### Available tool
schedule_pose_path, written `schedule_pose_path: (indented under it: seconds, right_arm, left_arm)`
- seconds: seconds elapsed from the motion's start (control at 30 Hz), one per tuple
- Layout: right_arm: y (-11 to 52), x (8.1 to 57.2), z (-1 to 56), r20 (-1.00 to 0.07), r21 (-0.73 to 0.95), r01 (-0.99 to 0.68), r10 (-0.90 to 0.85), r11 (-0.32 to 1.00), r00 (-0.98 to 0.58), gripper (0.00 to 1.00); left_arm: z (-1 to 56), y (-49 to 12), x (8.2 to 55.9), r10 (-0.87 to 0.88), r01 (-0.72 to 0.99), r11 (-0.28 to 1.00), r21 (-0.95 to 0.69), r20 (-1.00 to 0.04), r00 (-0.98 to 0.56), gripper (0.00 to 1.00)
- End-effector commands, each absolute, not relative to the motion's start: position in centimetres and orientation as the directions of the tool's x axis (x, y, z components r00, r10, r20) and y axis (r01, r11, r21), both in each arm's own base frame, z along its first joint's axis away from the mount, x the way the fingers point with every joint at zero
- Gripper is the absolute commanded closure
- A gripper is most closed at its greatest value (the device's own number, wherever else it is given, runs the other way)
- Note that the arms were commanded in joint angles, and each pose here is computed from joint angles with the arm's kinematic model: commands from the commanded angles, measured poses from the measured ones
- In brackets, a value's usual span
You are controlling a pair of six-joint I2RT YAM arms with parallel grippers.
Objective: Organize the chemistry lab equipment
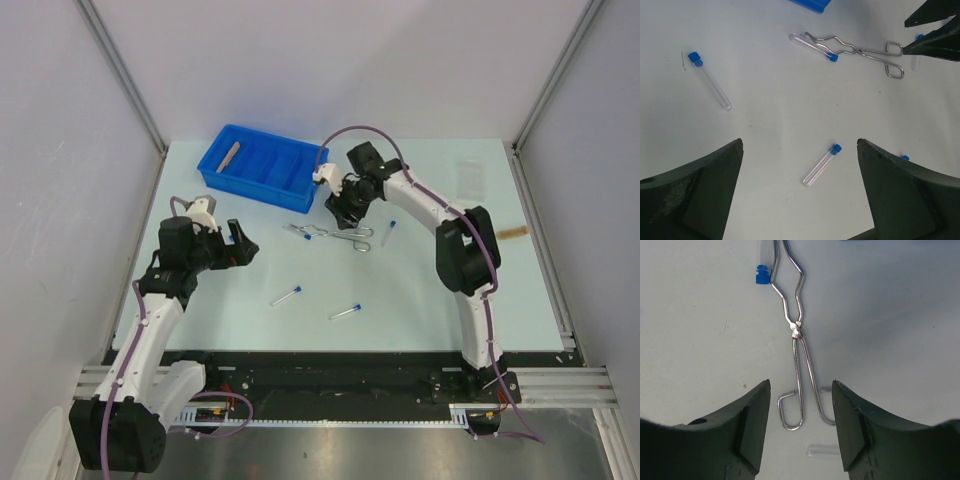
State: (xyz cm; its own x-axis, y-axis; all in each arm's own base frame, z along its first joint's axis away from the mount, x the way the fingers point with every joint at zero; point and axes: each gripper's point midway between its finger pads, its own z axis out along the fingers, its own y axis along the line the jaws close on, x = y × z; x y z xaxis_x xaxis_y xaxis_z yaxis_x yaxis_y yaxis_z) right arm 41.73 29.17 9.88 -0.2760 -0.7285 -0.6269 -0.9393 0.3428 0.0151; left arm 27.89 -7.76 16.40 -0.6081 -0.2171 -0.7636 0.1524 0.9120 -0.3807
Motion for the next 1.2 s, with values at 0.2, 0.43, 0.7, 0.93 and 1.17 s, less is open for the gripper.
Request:
schedule_pose_path:
  seconds: [0.2, 0.43, 0.7, 0.93, 1.17]
  right_arm:
    - [34.4, 42.2, 9.3, -0.567, -0.182, -0.956, -0.819, 0.23, -0.089, 0.53]
    - [39.2, 42.4, 10.4, -0.627, -0.17, -0.964, -0.777, 0.203, -0.053, 0.65]
    - [42.3, 43.6, 9.1, -0.673, -0.157, -0.958, -0.736, 0.239, -0.073, 0.63]
    - [43.0, 44.7, 8.3, -0.677, -0.17, -0.953, -0.733, 0.252, -0.073, 0.63]
    - [43.0, 45.3, 6.7, -0.661, -0.185, -0.95, -0.747, 0.252, -0.07, 0.62]
  left_arm:
    - [17.2, -7.3, 28.3, -0.189, 0.162, 0.928, -0.337, -0.796, -0.576, 0.0]
    - [17.4, -6.9, 28.2, -0.189, 0.147, 0.935, -0.322, -0.805, -0.562, 0.0]
    - [17.5, -6.6, 28.3, -0.189, 0.137, 0.94, -0.313, -0.81, -0.555, 0.0]
    - [17.4, -6.6, 28.3, -0.189, 0.133, 0.941, -0.312, -0.807, -0.56, 0.0]
    - [17.4, -6.6, 28.3, -0.189, 0.134, 0.94, -0.313, -0.807, -0.56, 0.0]
